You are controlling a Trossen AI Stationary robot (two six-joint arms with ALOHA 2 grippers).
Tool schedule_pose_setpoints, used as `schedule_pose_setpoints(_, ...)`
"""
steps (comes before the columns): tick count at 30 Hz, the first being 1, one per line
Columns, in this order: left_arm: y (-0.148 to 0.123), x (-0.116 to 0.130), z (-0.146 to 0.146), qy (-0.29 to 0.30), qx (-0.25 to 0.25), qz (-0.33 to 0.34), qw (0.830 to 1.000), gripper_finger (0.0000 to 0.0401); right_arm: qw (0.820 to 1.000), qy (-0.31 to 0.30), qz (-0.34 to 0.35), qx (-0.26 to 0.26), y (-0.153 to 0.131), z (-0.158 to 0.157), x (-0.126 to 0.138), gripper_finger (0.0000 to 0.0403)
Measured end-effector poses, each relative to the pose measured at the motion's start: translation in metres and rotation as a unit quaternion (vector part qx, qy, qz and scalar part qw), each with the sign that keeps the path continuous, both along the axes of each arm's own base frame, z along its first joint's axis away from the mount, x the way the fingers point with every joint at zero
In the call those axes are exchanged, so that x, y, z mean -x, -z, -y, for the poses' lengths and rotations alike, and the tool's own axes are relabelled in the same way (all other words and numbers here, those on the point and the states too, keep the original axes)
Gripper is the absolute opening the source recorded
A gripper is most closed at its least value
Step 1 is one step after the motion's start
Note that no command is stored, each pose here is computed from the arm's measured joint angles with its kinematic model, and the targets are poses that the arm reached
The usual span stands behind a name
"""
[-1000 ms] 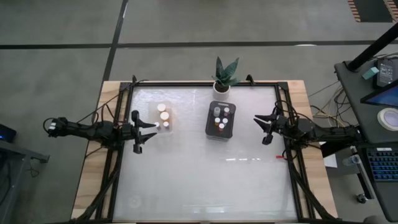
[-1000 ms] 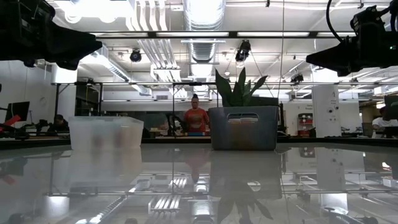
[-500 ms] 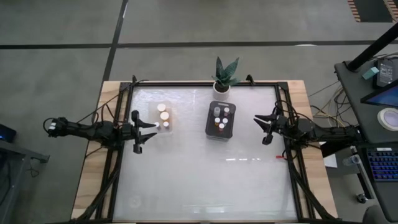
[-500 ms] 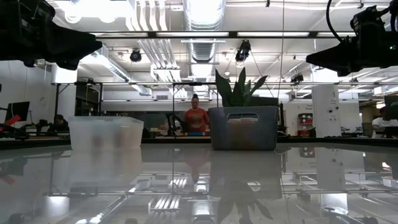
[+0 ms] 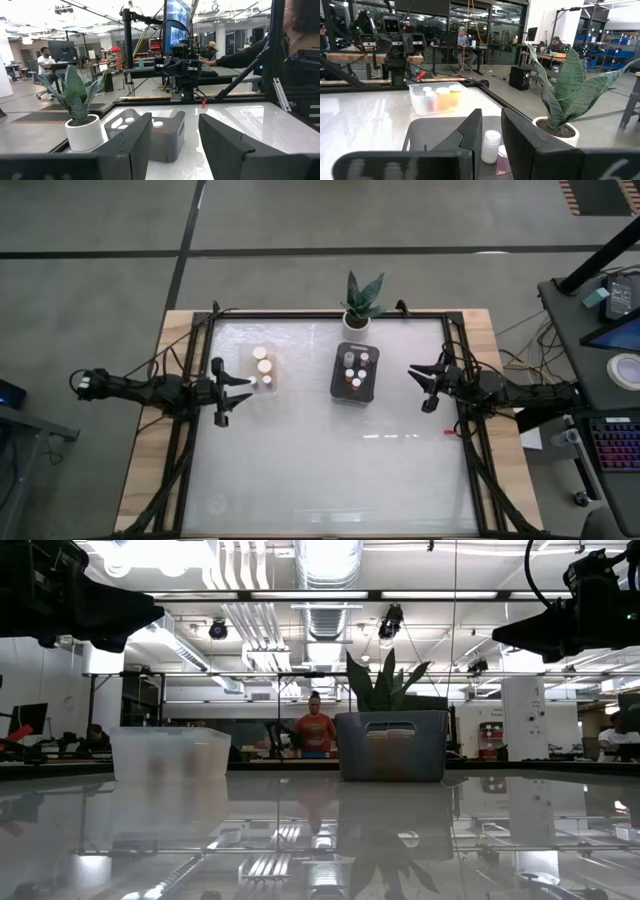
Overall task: Pick and place medicine bottles into bin by pill shape (circle, oval)
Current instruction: Return to Home Position
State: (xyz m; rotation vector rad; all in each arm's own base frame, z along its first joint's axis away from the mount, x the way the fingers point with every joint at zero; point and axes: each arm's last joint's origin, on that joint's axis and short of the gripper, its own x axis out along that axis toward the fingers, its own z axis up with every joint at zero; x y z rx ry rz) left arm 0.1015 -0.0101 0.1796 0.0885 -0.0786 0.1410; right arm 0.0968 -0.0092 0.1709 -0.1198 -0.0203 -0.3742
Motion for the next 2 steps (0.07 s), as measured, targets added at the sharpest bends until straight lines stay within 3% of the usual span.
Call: schedule_pose_setpoints(2, 0.0000, 0.0000, 0.0000, 0.000, 0.000, 0.000, 1.000, 0.0148, 1.000, 0.000, 0.000, 0.000, 0.0001, 0.0000, 0.0000, 0.0063)
